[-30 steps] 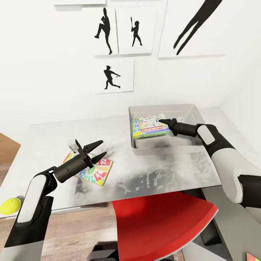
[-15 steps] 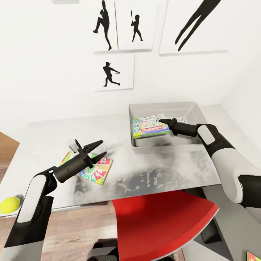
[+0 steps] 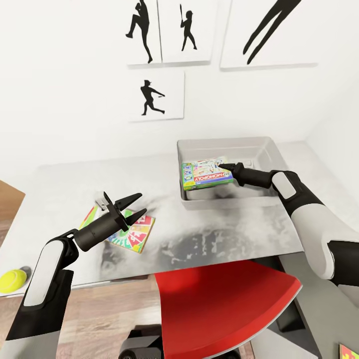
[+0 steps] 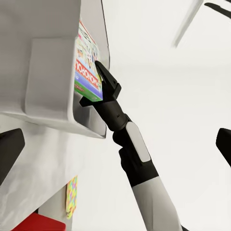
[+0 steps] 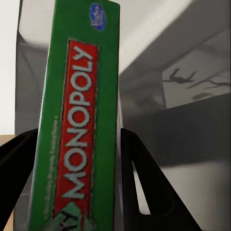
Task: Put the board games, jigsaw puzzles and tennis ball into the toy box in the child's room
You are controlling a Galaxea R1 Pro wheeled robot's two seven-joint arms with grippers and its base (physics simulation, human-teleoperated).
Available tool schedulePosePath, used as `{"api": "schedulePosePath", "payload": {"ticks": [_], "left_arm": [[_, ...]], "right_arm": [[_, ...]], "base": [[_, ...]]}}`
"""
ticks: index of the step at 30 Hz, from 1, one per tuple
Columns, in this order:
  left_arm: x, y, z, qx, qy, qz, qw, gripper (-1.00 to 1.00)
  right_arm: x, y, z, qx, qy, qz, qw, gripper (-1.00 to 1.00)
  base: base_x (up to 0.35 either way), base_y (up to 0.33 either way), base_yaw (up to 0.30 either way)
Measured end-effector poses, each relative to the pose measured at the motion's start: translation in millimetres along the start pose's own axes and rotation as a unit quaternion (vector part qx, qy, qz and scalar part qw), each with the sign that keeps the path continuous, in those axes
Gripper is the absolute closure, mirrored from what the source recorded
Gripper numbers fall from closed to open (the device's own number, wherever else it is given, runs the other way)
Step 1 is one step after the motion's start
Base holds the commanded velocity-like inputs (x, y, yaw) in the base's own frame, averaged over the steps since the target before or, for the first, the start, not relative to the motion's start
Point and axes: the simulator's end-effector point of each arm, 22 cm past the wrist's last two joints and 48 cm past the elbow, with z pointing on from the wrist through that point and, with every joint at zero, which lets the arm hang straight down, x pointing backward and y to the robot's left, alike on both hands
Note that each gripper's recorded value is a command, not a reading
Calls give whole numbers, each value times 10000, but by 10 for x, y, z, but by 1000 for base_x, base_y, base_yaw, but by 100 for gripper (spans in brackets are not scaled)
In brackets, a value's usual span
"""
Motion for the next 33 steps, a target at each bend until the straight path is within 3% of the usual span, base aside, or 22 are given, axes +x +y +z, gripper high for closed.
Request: {"api": "schedulePosePath", "payload": {"ticks": [33], "left_arm": [[2, 37, 1, -19, 3, -26, 10000, -100]], "right_arm": [[6, -43, 15, 21, -3, 18, 10000, 100]], "base": [[0, 0, 0]]}}
